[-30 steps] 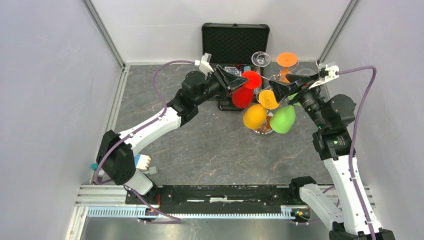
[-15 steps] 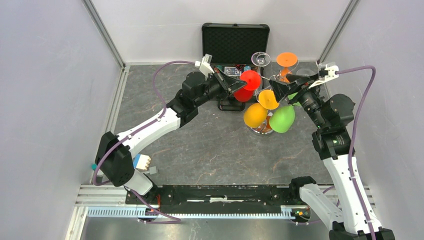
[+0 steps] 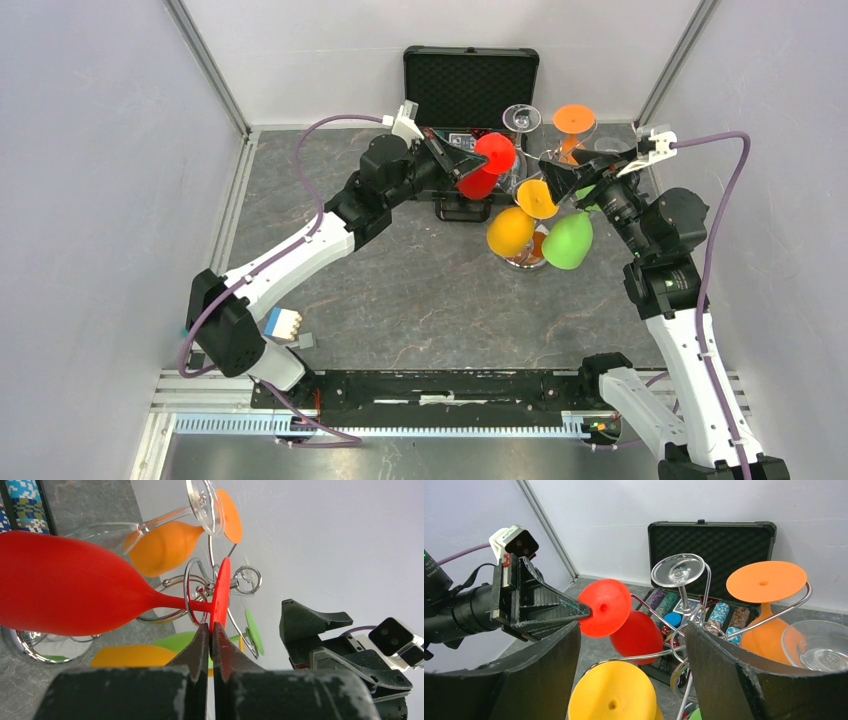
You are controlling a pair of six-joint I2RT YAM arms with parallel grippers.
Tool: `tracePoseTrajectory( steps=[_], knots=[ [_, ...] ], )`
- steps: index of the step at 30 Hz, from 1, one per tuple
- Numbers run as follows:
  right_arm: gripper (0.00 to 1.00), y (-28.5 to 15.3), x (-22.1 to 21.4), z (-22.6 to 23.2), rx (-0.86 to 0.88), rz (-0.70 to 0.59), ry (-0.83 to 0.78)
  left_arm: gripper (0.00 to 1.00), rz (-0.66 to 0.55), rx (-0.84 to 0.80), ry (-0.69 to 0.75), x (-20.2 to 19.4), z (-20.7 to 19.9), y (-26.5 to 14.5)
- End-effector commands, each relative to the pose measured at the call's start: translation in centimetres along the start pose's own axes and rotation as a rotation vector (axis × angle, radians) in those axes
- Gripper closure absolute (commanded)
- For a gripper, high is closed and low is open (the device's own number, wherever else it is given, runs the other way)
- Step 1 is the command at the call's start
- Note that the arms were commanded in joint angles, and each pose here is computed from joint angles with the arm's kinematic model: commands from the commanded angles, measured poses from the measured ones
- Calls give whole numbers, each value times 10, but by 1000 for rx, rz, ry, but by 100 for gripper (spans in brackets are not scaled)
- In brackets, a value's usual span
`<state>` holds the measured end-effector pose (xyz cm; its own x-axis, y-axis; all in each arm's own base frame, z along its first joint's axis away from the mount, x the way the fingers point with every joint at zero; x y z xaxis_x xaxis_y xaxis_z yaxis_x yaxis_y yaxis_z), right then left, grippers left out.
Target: Take the wine glass off the wine glass rack
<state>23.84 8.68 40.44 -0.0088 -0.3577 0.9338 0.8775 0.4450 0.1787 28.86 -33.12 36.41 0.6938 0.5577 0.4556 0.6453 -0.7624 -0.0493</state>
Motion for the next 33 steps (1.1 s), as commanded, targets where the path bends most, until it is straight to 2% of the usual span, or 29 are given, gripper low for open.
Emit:
tracePoseTrajectory(
  steps=[1,5,20,27,33],
  knots=[
    [19,0,6,0,-9,-39,-2,98,-100,-56,60,25,-33,-9],
    [19,-1,6,0,-11,-43,-3,98,-140,-52,89,33,-38,-6],
    [19,-1,4,-2,-21,-37,-6,98,16,-98,95,19,-41,19],
    [19,0,3,-2,-17,-33,-8,98,126,-183,67,6,-50,14],
    [16,0,3,-2,-11,-30,-7,98,150,-194,60,0,-50,-3]
  ],
)
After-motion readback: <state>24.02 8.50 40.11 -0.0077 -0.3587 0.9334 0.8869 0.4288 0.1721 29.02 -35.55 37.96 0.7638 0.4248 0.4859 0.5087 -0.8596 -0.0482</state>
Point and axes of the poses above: each gripper's point midway between its finger pads, its own y axis out along the fingers, its own z axis along the line the jaws close on, x = y × z, the point moved 6 cm from there along -y, back along the fingers, and after that the axes turned 3 degrees about y, right-handed, at the moved point
